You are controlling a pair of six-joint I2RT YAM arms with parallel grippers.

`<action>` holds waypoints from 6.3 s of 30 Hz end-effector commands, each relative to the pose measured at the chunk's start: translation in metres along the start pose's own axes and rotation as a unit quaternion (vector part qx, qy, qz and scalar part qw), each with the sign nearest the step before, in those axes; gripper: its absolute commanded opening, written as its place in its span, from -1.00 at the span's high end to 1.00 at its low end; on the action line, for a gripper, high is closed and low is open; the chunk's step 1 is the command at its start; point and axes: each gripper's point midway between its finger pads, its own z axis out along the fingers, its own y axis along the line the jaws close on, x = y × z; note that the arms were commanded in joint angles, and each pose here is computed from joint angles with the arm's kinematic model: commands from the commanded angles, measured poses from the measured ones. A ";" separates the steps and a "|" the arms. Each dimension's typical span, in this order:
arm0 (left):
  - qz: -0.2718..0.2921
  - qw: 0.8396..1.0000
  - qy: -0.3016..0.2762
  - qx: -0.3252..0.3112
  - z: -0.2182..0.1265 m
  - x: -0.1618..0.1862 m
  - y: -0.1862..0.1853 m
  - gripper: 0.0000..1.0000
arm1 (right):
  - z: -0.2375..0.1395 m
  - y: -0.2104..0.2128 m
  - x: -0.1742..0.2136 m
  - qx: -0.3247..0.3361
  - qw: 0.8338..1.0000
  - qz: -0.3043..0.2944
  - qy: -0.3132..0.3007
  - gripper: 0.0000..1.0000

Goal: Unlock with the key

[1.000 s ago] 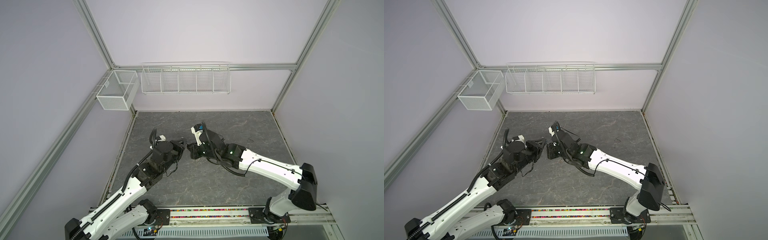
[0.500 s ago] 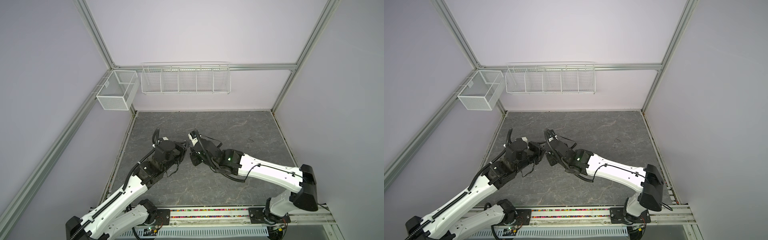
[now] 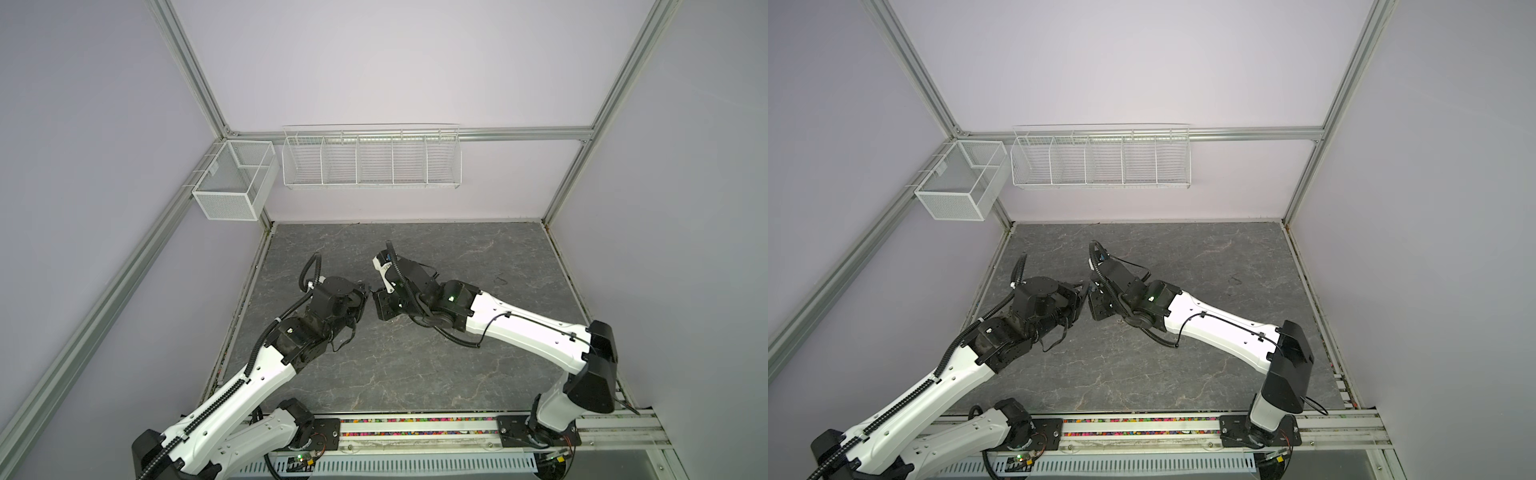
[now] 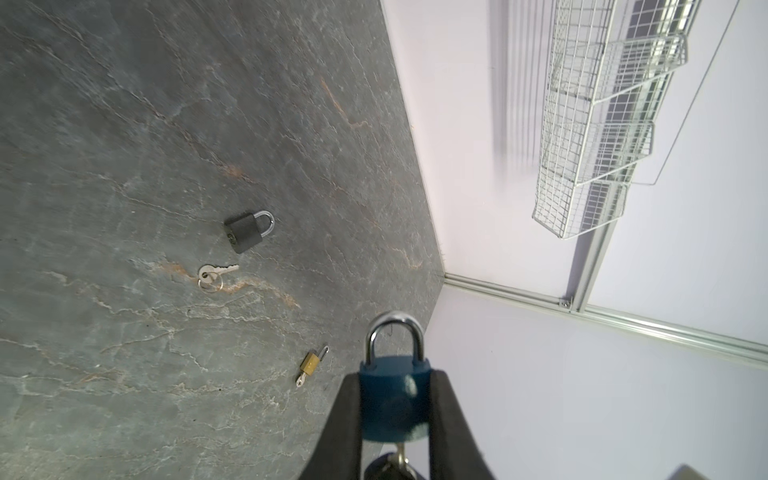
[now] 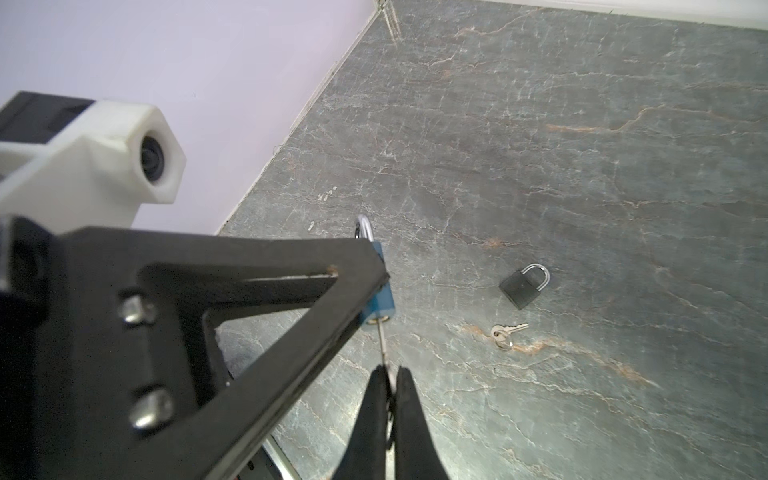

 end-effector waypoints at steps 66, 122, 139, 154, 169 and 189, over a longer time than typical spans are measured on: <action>-0.131 0.991 -0.034 0.021 -0.019 -0.032 0.017 1.00 | -0.042 -0.052 0.007 0.221 0.965 -0.140 -0.032 0.87; -0.042 0.967 0.194 0.157 -0.034 0.041 -0.077 1.00 | -0.021 0.066 -0.048 -0.165 0.979 -0.051 -0.106 0.86; 0.024 0.972 0.170 0.161 -0.020 0.025 -0.038 1.00 | -0.069 0.043 -0.058 -0.211 0.958 0.135 -0.138 0.86; 0.335 0.930 0.024 0.150 -0.031 -0.006 -0.047 1.00 | -0.115 -0.040 -0.025 0.062 0.993 -0.054 -0.086 -0.54; 0.555 0.784 -0.041 0.277 -0.012 0.071 -0.007 1.00 | -0.098 -0.063 -0.009 0.153 0.986 -0.041 0.043 -1.00; 0.608 0.729 -0.084 0.304 -0.010 0.086 0.002 1.00 | -0.052 -0.103 -0.020 0.327 0.939 -0.060 0.086 -0.95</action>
